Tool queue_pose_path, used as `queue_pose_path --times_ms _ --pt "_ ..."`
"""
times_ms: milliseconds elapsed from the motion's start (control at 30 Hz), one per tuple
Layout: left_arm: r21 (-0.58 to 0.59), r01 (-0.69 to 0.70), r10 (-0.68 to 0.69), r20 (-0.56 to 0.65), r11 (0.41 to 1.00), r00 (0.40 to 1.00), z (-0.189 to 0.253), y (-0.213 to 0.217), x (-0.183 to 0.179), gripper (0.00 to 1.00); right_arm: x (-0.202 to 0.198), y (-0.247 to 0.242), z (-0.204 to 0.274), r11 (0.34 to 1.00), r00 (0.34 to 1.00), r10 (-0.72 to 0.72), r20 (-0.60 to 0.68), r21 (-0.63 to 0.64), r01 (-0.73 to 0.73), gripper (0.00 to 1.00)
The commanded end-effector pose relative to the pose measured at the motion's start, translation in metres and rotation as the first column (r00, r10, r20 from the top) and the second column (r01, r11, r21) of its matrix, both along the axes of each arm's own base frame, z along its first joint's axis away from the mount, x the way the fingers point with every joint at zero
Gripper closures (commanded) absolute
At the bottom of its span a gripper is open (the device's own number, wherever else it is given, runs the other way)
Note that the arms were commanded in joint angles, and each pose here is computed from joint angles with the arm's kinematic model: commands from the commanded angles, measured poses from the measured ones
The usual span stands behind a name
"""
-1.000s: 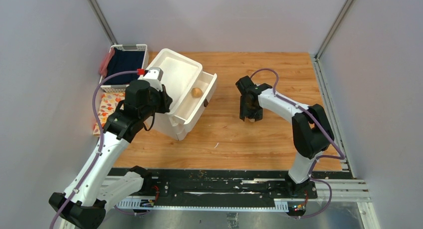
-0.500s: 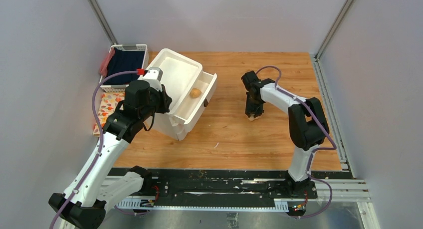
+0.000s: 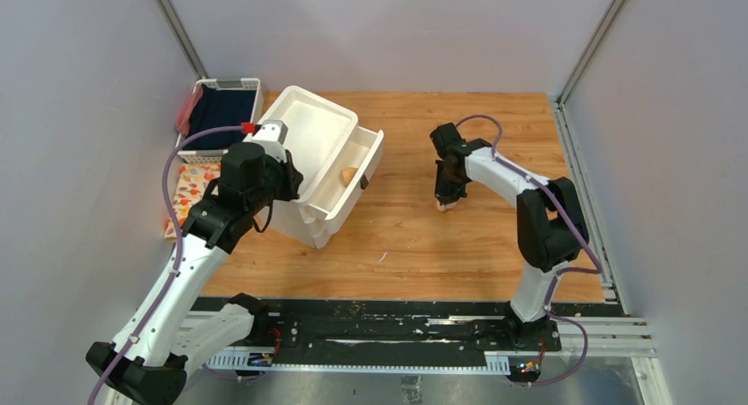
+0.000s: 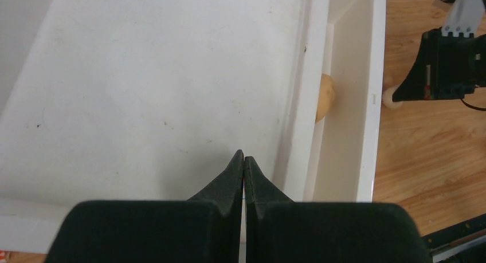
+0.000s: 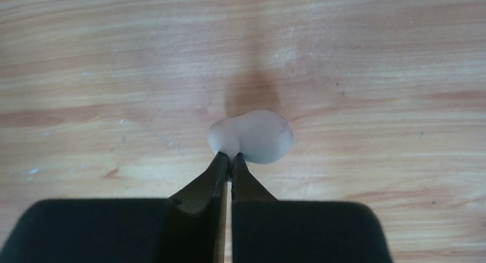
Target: Organize the makeup
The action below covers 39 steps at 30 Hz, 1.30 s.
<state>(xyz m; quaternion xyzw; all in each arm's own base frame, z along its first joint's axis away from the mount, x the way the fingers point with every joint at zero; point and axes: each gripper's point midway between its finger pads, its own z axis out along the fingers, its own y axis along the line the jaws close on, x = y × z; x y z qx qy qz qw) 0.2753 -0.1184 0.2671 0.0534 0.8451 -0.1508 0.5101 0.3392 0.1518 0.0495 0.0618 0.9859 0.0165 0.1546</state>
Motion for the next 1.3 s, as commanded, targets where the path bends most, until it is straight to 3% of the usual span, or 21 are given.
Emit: queue_pose_path --times_ms 0,167,333,533,633,733,1000,1267 --pt "0.002 0.006 -0.006 0.001 1.000 1.000 -0.002 -0.001 -0.002 1.00 0.001 0.013 0.070 0.994 0.980 0.024 0.198 0.101 -0.045 1.00" --pt "-0.010 0.014 -0.014 -0.004 1.000 1.000 -0.002 -0.004 -0.002 1.00 -0.004 0.041 0.163 0.959 0.899 0.057 0.433 0.228 -0.171 1.00" --pt "-0.014 0.013 -0.013 0.003 1.000 1.000 0.000 -0.004 -0.003 1.00 -0.018 0.084 0.225 0.858 0.812 0.130 0.569 0.345 -0.380 1.00" --pt "-0.019 0.014 -0.014 0.007 1.000 1.000 0.003 -0.004 -0.003 1.00 -0.037 0.149 0.260 0.665 0.742 0.202 0.640 0.466 -0.583 1.00" --pt "-0.014 0.013 -0.013 0.010 1.000 1.000 0.004 -0.003 -0.003 1.00 -0.044 0.176 0.271 0.551 0.722 0.216 0.658 0.528 -0.646 1.00" --pt "-0.007 0.009 -0.009 0.013 1.000 1.000 0.005 -0.001 -0.004 1.00 -0.050 0.196 0.275 0.478 0.701 0.233 0.674 0.548 -0.686 1.00" --pt "-0.011 0.010 -0.010 0.007 1.000 1.000 0.004 -0.002 -0.003 1.00 -0.044 0.220 0.262 0.428 0.714 0.263 0.648 0.585 -0.689 1.00" --pt "0.005 -0.004 0.004 0.018 1.000 1.000 0.006 0.003 -0.005 1.00 -0.032 0.240 0.226 0.442 0.775 0.286 0.564 0.640 -0.629 1.00"
